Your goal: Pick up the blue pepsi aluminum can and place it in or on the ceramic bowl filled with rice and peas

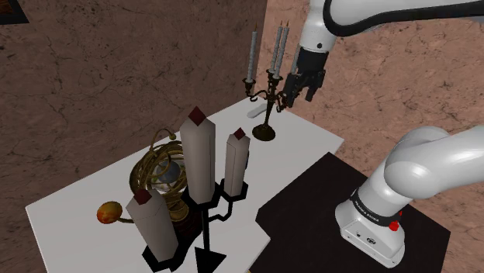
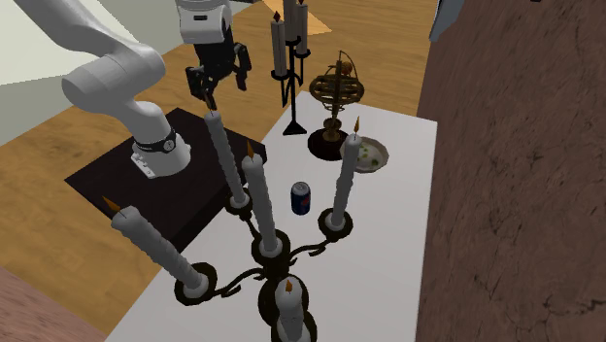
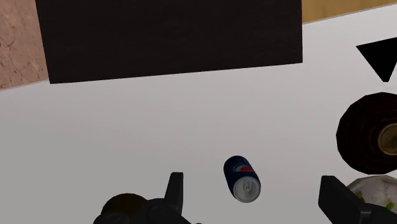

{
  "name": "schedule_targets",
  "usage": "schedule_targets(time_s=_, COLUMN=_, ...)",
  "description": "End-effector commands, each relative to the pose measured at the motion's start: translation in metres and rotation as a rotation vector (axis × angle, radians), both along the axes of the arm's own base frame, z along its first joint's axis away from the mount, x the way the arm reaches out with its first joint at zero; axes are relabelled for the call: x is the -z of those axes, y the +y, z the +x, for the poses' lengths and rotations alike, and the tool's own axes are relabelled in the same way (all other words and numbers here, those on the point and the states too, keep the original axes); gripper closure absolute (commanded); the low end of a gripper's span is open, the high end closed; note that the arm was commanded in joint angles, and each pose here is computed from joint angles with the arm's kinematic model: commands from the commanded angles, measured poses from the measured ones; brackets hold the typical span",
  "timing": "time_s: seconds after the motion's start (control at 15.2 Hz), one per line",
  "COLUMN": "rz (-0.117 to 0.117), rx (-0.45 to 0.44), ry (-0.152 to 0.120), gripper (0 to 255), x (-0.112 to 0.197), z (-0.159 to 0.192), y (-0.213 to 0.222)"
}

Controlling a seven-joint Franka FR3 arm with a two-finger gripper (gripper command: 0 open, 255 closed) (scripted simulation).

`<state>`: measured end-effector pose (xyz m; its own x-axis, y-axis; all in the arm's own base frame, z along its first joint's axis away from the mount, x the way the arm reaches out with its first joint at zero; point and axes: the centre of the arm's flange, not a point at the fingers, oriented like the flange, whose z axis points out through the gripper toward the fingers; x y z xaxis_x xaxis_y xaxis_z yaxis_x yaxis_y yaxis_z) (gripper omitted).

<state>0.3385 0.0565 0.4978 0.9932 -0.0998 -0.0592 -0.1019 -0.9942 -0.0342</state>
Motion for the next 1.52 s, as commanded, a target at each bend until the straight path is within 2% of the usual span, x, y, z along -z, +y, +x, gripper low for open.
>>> schedule_targets(time_s=0.0, rz=-0.004, rx=0.002, ry=-0.006, gripper=0, x=0.022, z=0.013, y=0.006)
schedule_targets(time_s=1.45, rz=-0.048, rx=0.015, ry=-0.041, gripper=0, x=0.272, z=0.147, y=0.059)
